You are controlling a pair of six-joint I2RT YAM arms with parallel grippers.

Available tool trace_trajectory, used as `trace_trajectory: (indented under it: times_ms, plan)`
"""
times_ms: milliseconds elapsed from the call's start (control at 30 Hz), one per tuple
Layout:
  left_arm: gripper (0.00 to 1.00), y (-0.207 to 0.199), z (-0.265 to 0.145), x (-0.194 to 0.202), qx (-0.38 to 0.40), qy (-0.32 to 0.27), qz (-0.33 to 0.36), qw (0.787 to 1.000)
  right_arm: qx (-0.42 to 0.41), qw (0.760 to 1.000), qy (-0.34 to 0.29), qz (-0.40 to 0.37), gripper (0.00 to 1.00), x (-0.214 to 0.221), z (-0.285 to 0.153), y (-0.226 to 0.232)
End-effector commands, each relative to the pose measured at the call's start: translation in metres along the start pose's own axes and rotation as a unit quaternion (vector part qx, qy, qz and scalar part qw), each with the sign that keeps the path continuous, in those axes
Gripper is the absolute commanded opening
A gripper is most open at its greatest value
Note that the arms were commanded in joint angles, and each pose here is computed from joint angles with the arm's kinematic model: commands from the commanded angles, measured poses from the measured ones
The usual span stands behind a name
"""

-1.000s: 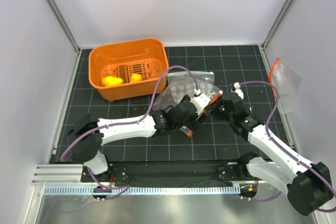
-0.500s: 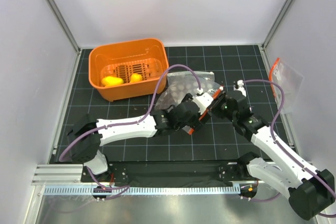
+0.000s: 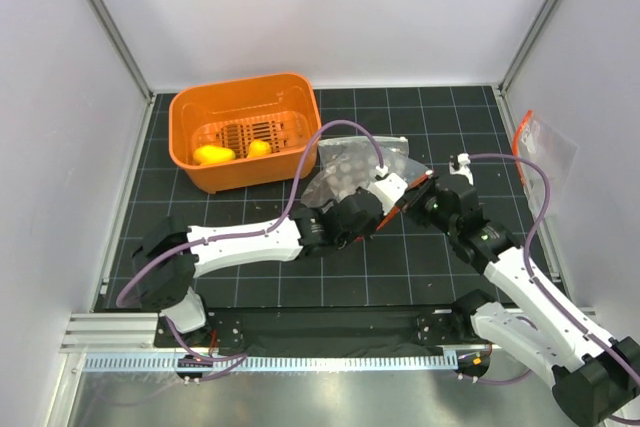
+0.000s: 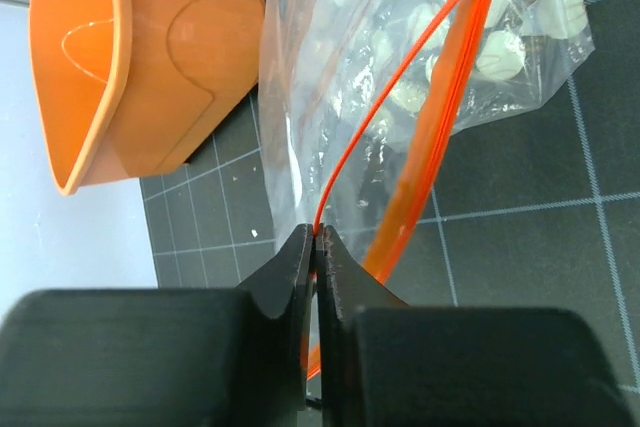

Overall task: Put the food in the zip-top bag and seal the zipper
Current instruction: Pick up the zipper food storage bag at the center of the board, then open the zipper of the food storage bag.

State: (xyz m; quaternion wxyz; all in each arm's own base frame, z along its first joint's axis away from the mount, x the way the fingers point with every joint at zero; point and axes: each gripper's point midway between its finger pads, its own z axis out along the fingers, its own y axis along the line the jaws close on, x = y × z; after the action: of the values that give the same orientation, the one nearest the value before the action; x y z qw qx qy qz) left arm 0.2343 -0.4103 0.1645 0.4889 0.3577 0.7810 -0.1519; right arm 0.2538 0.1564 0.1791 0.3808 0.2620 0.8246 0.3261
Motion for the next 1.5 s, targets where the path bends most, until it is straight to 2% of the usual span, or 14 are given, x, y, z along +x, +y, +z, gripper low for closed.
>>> trace_trajectory:
  times_ms: [0, 33, 67, 100, 300, 400, 600, 867, 1133, 1333, 1400, 1467]
  plan:
    - [0.0, 0.011, 0.001, -0.004, -0.01, -0.012, -0.018, 1.0, -0.033, 0.999, -0.011, -0.018, 0.18, -0.012, -0.014, 0.024]
    - [0.0, 0.012, 0.001, -0.005, -0.007, -0.013, -0.022, 1.0, -0.03, 0.999, -0.012, -0.022, 0.46, -0.012, -0.014, 0.023]
    - [0.0, 0.014, -0.002, -0.009, -0.005, -0.017, -0.028, 0.999, -0.02, 0.999, -0.01, -0.028, 0.56, -0.01, -0.015, 0.017]
    - [0.0, 0.018, -0.002, -0.008, -0.009, -0.017, -0.038, 0.999, -0.013, 0.999, -0.02, -0.04, 0.6, -0.014, -0.018, 0.013]
    - [0.0, 0.032, -0.013, -0.019, -0.013, -0.026, -0.072, 0.997, 0.001, 0.997, -0.038, -0.06, 0.58, -0.01, -0.03, -0.013]
    - [0.0, 0.03, -0.019, -0.025, 0.001, -0.033, -0.075, 0.997, -0.023, 0.997, -0.036, -0.062, 0.54, -0.005, -0.031, -0.011]
    - [0.0, 0.025, -0.026, -0.028, 0.018, -0.039, -0.083, 0.996, -0.038, 0.998, -0.004, -0.058, 0.54, 0.006, -0.014, -0.003]
    - [0.0, 0.026, -0.032, -0.028, 0.021, -0.043, -0.083, 0.995, -0.081, 0.995, 0.005, -0.052, 0.54, 0.003, -0.007, 0.025]
    - [0.0, 0.026, -0.028, -0.029, 0.02, -0.04, -0.089, 0.995, -0.084, 0.995, -0.002, -0.053, 0.54, 0.0, -0.013, 0.026]
    - [0.0, 0.022, -0.035, -0.037, 0.036, -0.05, -0.103, 0.993, -0.067, 0.996, 0.003, -0.054, 0.54, 0.002, 0.0, 0.021]
    - [0.0, 0.022, -0.04, -0.042, 0.039, -0.057, -0.11, 0.992, -0.066, 0.996, 0.004, -0.052, 0.53, 0.002, 0.004, 0.022]
    - [0.0, 0.023, -0.045, -0.047, 0.04, -0.064, -0.113, 0.991, -0.057, 0.997, 0.007, -0.052, 0.45, 0.003, 0.01, 0.02]
